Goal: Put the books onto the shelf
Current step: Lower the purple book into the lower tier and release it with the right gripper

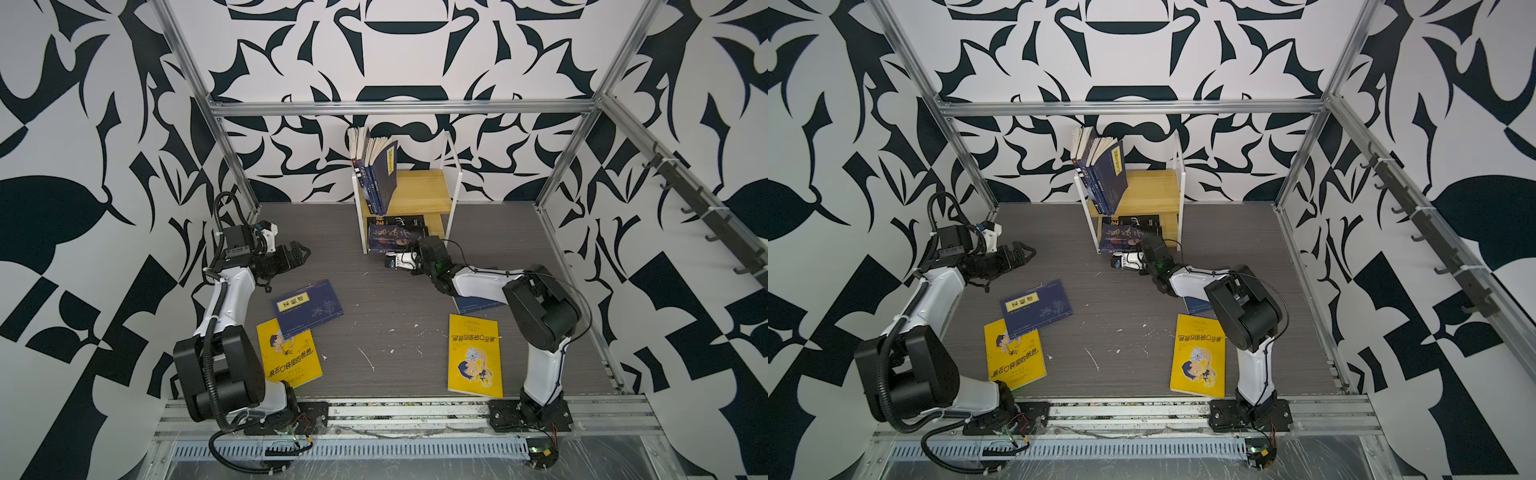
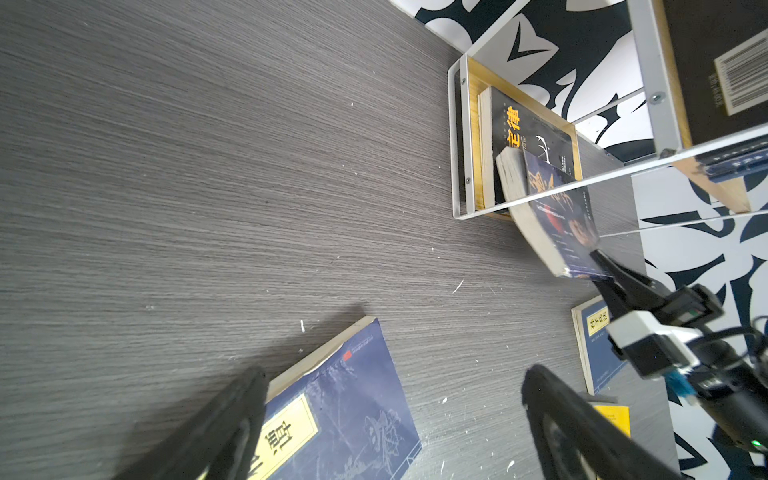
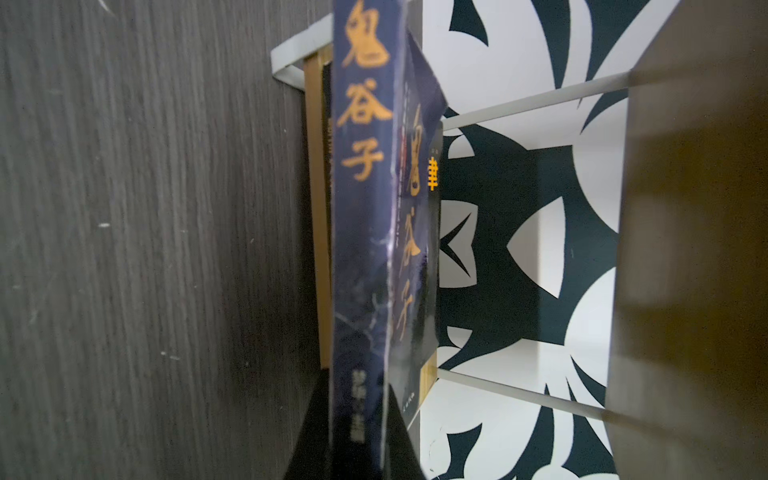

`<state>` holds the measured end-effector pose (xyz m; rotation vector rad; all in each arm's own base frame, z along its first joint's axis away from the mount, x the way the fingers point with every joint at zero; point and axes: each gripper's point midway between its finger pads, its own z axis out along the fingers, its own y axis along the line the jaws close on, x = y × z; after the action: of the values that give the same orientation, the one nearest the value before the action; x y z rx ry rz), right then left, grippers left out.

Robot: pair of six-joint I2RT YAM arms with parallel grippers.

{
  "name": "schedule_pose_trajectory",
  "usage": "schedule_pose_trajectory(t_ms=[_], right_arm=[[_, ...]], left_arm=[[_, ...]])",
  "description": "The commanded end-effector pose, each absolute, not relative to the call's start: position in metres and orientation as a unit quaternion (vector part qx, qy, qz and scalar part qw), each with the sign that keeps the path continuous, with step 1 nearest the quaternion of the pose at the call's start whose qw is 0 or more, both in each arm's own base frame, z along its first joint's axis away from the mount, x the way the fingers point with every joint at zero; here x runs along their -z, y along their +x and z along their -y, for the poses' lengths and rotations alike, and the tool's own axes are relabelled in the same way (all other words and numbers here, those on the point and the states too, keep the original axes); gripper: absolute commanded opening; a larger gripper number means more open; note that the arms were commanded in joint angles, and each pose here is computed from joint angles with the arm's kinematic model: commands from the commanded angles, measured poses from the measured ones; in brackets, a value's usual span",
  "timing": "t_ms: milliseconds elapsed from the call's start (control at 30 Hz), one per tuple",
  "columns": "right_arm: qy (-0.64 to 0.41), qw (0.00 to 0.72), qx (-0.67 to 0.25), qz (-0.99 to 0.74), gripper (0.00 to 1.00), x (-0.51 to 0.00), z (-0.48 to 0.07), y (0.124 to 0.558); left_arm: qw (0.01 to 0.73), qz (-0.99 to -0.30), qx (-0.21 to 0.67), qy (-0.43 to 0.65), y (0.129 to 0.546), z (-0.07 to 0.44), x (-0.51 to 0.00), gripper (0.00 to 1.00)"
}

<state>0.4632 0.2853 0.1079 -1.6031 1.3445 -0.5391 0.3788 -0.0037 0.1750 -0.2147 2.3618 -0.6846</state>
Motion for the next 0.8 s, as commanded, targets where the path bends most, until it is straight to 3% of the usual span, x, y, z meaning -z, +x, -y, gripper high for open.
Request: schedule_pose_trajectory(t_ms=[0, 300, 767], right_arm=[[-0.631, 0.517, 0.23, -0.531, 0.0, -0.145, -0.294, 0.482], [-0.626, 0.518, 0.244, -0.528, 0.0, -0.153, -0.292, 0.506], [-0.671, 0.489, 0.195, -0.522, 0.0, -0.134, -0.3, 0.515]], left_arm=[[0.327, -0.902, 0.27, -0.08, 0.376, 0.006, -0.175, 1.0], [0.328, -0.902, 0.27, -0.079, 0.375, 0.006, -0.176, 1.0], [0.333, -0.899, 0.274, -0.08, 0.374, 0.008, -0.181, 1.0]])
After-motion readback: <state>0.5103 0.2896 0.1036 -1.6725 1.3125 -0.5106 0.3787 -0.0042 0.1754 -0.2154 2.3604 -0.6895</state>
